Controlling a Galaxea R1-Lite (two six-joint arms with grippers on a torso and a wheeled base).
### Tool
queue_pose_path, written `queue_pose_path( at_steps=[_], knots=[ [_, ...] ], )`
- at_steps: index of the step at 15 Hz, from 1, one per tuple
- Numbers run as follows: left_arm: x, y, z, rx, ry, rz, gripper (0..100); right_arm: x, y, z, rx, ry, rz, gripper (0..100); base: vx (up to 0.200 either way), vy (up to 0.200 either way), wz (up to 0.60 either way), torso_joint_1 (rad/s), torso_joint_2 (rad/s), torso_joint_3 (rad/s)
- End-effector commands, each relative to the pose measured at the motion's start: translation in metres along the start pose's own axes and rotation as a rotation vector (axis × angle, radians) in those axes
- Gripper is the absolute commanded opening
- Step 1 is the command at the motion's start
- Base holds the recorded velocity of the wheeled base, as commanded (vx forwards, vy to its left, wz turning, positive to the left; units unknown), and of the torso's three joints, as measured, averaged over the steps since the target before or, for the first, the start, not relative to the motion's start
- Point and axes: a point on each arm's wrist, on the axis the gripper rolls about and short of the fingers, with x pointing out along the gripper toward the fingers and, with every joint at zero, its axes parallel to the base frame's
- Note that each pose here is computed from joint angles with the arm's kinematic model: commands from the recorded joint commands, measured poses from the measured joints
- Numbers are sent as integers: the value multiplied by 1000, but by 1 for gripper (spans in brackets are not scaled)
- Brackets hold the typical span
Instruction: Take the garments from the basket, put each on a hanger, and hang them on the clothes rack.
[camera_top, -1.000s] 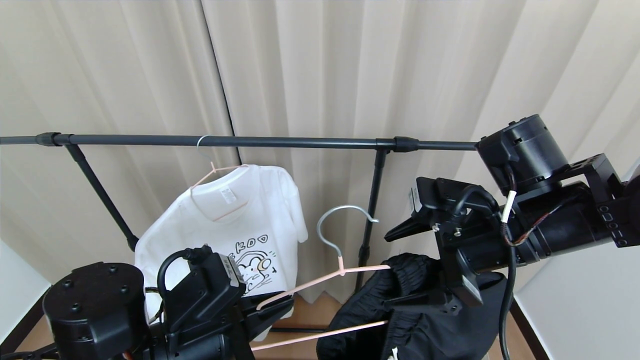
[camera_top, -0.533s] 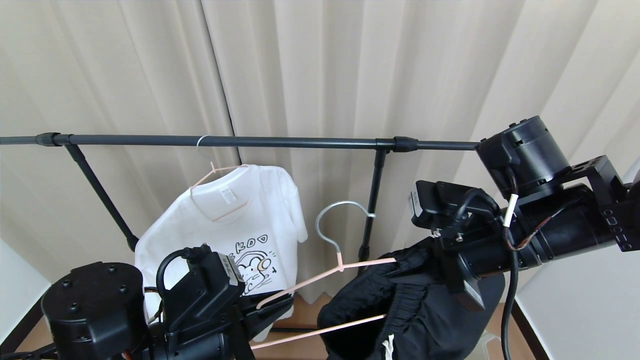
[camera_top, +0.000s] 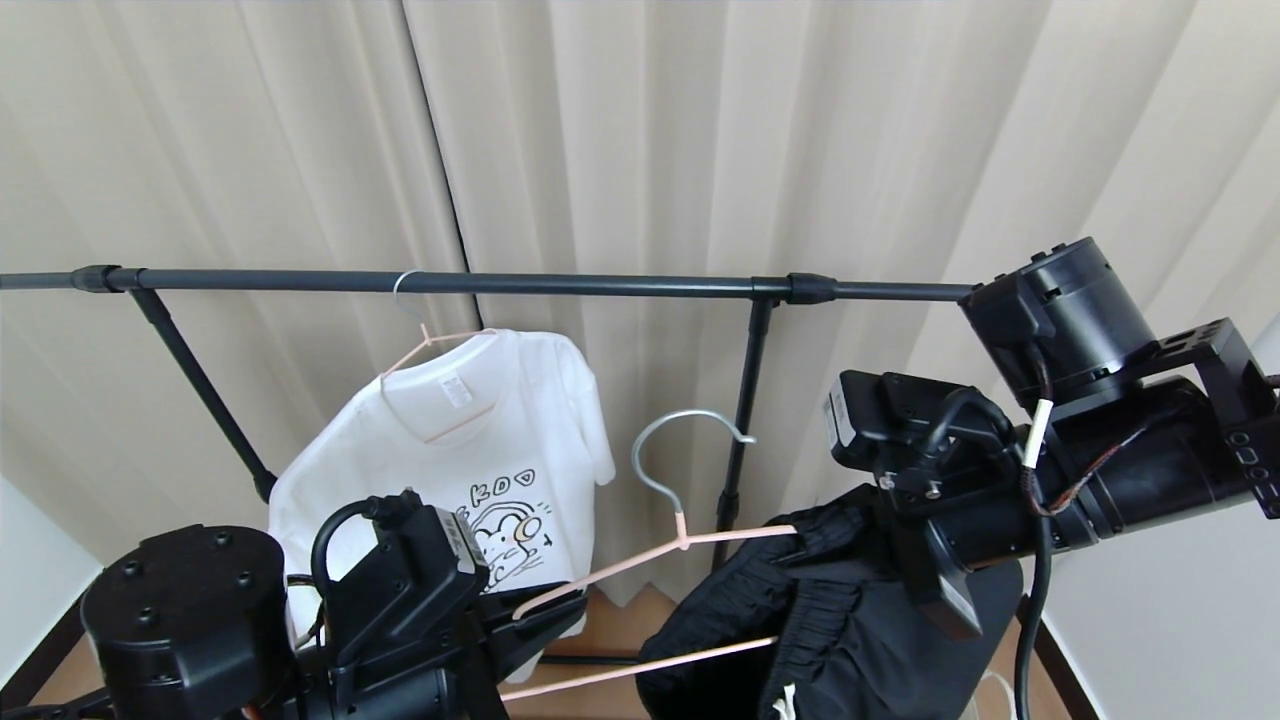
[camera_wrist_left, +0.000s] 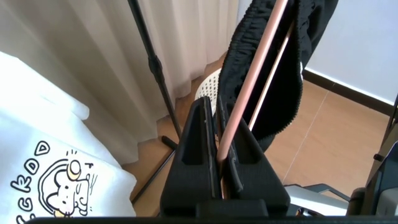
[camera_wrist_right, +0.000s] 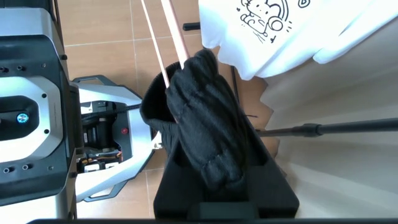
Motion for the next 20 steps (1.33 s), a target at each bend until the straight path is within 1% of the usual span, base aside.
queue_pose_path(
  at_steps=[1, 2, 6, 8, 10, 12, 13, 14, 15, 16, 17, 18, 19, 20],
  knots=[
    [-1, 0, -1, 1, -7, 2, 0, -3, 2, 0, -3, -6, -3, 0, 0, 0, 0, 0, 0, 0],
    [-1, 0, 1, 3, -21, 5, 100, -4, 2, 0, -4, -8, -5, 0, 0, 0, 0, 0, 0, 0],
    [-7, 0, -3, -1, -34, 19, 100, -7, 5, 0, -6, -11, -6, 0, 0, 0, 0, 0, 0, 0],
    [-14, 3, -4, 0, -65, 46, 100, -7, 5, -1, -2, -7, -9, 0, 0, 0, 0, 0, 0, 0],
    [-32, 9, 0, -6, -120, 105, 100, -10, 5, 1, -1, -15, -17, 0, 0, 0, 0, 0, 0, 0],
    [-49, 7, 5, -74, -177, 113, 100, -12, 5, 2, -1, -20, -30, 0, 0, 0, 0, 0, 0, 0],
    [-61, 7, 9, -111, -222, 128, 100, -13, 4, 2, 4, -13, -55, 0, 0, 0, 0, 0, 0, 0],
    [-65, 8, 10, -116, -231, 140, 100, -13, 4, 2, 5, -3, -72, 0, 0, 0, 0, 0, 0, 0],
    [-72, 11, 7, -124, -231, 181, 100, -17, 3, 3, 5, 17, -131, 0, 0, 0, 0, 0, 0, 0],
    [-74, 12, 5, -134, -227, 192, 100, -19, 3, 4, 0, 19, -158, 0, 0, 0, 0, 0, 0, 0],
    [-74, 14, 2, -183, -203, 211, 100, -22, 4, 4, -1, 15, -207, 0, 0, 0, 0, 0, 0, 0],
    [-72, 18, 0, -251, -170, 234, 100, -22, 6, 1, 30, 7, -262, 0, 0, 0, 0, 0, 0, 0],
    [-67, 23, 4, -310, -140, 270, 100, -21, 9, -3, 63, -11, -328, 0, 0, 0, 0, 0, 0, 0],
    [-63, 25, 6, -364, -92, 310, 100, -17, 18, -7, 70, -39, -360, 0, 0, 0, 0, 0, 0, 0]
  ],
)
